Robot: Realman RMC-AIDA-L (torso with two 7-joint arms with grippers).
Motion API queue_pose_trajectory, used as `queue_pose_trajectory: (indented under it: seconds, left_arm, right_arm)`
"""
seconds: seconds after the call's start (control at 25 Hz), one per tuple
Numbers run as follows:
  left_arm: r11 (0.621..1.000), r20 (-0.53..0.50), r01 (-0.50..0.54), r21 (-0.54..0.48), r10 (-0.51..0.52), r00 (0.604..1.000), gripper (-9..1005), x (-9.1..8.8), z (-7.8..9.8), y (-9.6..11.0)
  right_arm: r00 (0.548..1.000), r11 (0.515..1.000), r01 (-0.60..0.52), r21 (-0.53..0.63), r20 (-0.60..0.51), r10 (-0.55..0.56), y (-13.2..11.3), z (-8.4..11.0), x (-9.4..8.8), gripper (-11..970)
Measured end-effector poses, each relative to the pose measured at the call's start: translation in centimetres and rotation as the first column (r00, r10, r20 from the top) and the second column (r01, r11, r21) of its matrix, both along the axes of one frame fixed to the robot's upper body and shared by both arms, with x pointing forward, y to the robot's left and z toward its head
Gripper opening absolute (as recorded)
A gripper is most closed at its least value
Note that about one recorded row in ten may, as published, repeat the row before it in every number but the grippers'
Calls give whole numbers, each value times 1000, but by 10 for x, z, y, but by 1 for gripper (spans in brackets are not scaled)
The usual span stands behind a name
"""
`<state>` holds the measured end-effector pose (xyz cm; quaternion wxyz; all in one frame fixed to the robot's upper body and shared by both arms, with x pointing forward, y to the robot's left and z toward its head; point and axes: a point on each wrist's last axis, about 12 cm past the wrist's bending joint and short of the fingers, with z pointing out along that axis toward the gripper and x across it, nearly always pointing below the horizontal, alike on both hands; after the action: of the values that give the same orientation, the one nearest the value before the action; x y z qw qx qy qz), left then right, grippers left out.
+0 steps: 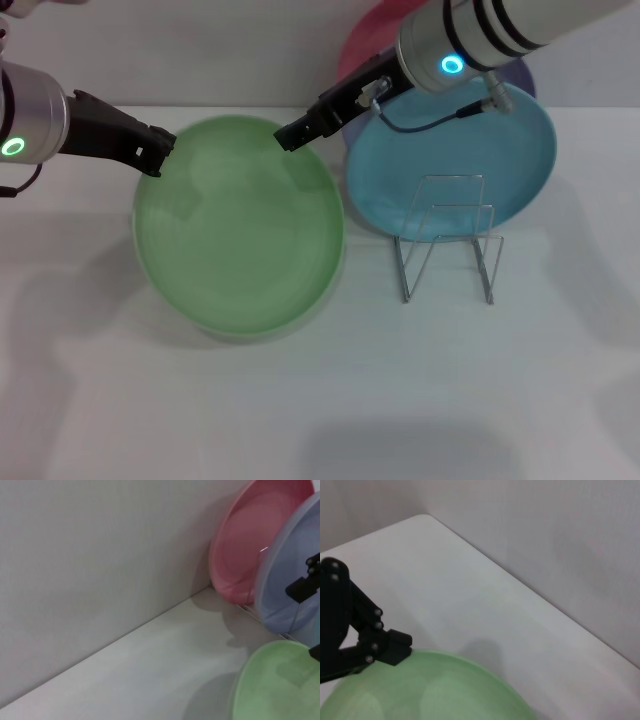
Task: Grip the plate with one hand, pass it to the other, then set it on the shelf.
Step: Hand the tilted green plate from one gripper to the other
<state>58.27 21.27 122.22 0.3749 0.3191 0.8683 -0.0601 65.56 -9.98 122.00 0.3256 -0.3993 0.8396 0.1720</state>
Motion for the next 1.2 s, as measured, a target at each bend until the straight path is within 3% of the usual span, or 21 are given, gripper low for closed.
queue_pose_trajectory:
  seconds: [0.76,1.2]
  left_arm:
    - [1000,9,2,-3,-2,1000,15,2,3,-1]
    - [1000,10,0,-3,0,1000,16,3,4,0]
  right_arm:
    - [999,1000,-12,-23,41,12,10,-12,4,818]
    - [998,1000,-3,-14,56,4,14,-14,6,671]
